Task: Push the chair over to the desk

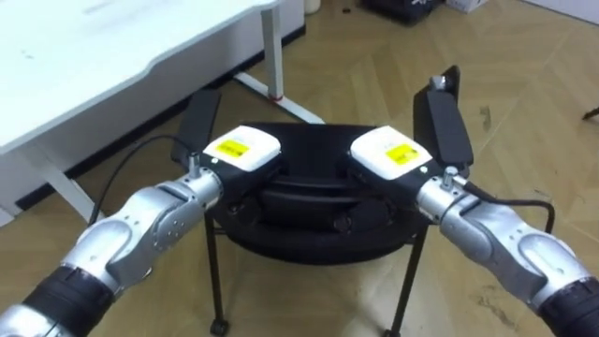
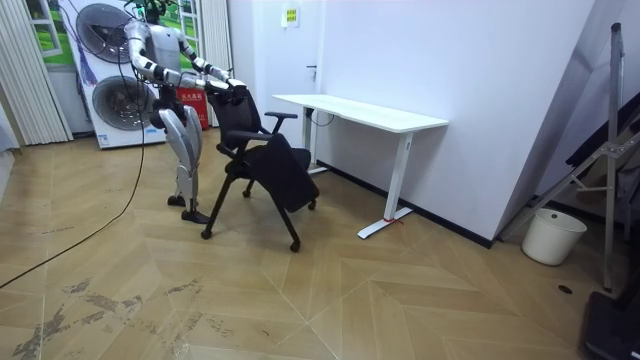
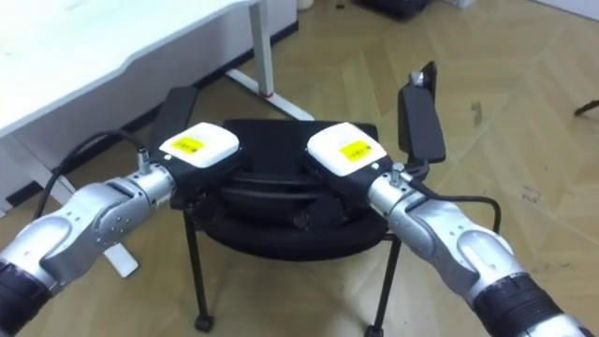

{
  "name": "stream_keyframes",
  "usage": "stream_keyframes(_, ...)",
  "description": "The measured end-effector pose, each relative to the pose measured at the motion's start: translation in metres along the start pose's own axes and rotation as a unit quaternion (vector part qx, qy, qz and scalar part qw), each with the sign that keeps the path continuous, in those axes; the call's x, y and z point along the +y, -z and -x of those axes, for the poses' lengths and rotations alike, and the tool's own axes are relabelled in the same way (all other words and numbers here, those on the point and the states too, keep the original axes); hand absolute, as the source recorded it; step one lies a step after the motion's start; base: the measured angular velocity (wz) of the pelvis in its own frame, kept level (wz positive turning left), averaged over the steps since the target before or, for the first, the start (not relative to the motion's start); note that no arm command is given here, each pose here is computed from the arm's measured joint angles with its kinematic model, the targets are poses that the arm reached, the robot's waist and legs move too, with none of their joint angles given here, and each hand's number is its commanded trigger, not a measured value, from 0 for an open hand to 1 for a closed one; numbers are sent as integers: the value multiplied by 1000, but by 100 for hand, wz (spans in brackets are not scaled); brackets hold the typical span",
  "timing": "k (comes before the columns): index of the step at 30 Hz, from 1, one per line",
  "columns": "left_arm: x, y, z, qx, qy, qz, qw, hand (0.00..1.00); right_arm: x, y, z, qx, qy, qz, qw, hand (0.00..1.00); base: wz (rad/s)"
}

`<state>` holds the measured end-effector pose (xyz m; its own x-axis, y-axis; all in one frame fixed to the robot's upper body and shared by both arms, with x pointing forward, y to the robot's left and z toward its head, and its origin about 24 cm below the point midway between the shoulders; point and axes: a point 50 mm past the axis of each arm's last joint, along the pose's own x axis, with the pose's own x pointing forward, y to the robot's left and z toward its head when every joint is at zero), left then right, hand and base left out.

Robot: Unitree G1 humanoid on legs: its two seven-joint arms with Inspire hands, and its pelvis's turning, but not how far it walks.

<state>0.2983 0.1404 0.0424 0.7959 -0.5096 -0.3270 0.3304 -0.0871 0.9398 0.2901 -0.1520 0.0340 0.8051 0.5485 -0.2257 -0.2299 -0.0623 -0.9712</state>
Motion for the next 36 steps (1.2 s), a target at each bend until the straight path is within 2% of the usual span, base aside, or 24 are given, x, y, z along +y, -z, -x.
stream_keyframes(11, -5, 1, -1, 3, 23, 0, 1000, 100, 10, -4, -1, 3, -19, -14, 1000, 100, 7)
stream_keyframes(15, -3, 1, -1, 5, 5, 2, 1000, 100, 5, -2, -1, 5, -8, -9, 1000, 100, 15)
stream_keyframes(27, -3, -7, -6, -1, -5, 12, 1000, 100, 5, 0, 10, 18, -9, -1, 1000, 100, 24)
stream_keyframes(36, -4, -11, -9, 7, -10, 13, 1000, 100, 1, -1, 10, 20, -9, 11, 1000, 100, 16)
